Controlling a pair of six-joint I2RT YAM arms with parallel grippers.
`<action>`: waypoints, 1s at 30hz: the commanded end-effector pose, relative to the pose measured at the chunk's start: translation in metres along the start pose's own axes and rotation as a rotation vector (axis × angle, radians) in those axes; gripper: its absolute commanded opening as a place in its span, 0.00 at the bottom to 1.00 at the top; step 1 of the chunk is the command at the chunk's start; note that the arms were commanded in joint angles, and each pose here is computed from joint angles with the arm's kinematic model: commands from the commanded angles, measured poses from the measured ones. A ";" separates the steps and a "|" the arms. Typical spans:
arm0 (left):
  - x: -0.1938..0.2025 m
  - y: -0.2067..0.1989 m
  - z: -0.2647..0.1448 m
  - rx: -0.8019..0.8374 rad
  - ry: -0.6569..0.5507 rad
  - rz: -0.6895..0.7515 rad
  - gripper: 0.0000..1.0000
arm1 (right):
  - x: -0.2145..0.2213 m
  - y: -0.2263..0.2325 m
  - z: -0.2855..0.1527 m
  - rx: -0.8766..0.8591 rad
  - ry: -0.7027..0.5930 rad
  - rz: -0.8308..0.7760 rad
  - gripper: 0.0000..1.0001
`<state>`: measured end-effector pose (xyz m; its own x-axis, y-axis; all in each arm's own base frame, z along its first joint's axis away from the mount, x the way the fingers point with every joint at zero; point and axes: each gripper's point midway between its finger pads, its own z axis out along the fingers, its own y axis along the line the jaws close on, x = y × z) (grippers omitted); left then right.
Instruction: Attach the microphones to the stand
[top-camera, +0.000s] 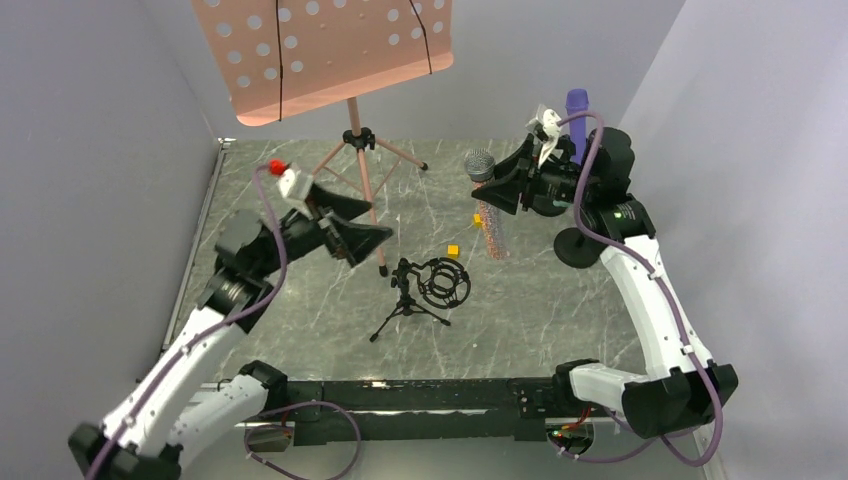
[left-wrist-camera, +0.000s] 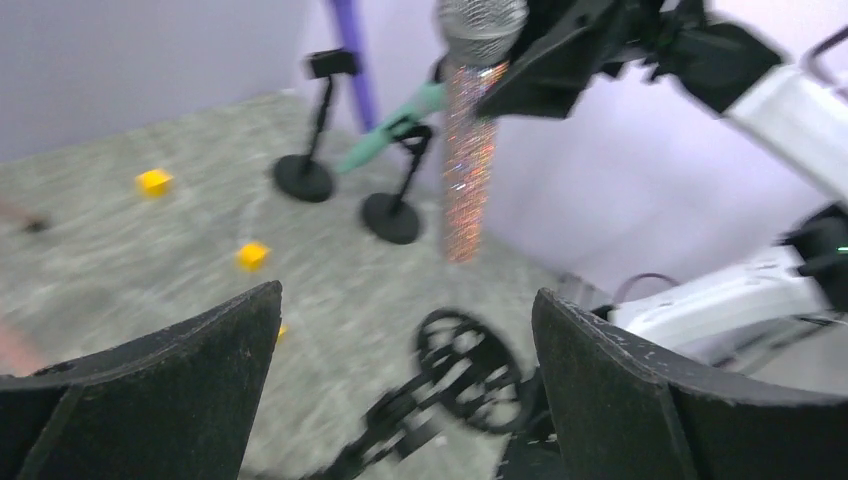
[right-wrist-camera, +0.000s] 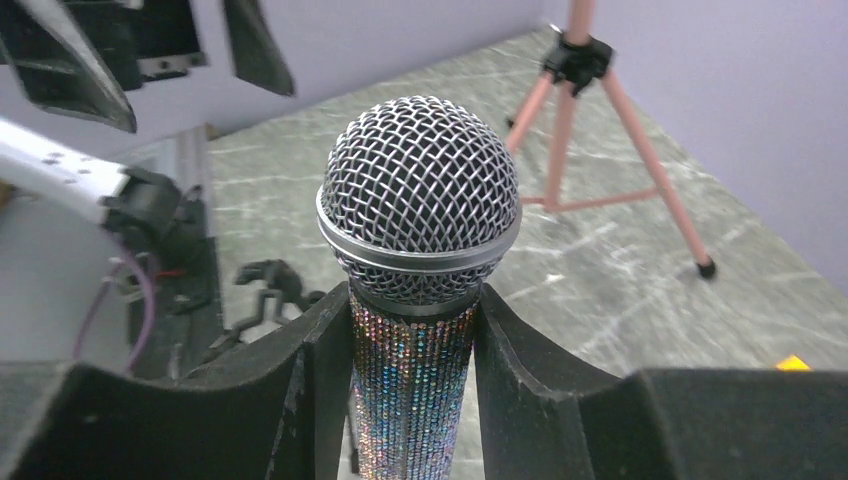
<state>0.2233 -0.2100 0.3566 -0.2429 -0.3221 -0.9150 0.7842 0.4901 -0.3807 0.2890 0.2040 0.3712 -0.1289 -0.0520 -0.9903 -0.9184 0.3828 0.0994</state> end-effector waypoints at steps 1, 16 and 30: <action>-0.038 -0.076 0.044 0.230 -0.035 0.040 0.99 | -0.031 0.045 -0.008 -0.192 -0.087 -0.016 0.07; 0.020 -0.101 0.164 0.151 0.037 0.098 0.95 | -0.038 0.066 -0.032 -0.242 -0.183 0.085 0.08; 0.034 -0.122 0.190 0.231 0.080 0.043 0.62 | -0.032 0.064 -0.032 -0.239 -0.187 0.098 0.11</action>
<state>0.2327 -0.4280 0.3659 -0.2763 -0.1791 -0.9442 0.8796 0.3489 -0.3235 0.2321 0.2020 0.3982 -0.2401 0.1462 -0.9597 -0.9508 0.1642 0.2628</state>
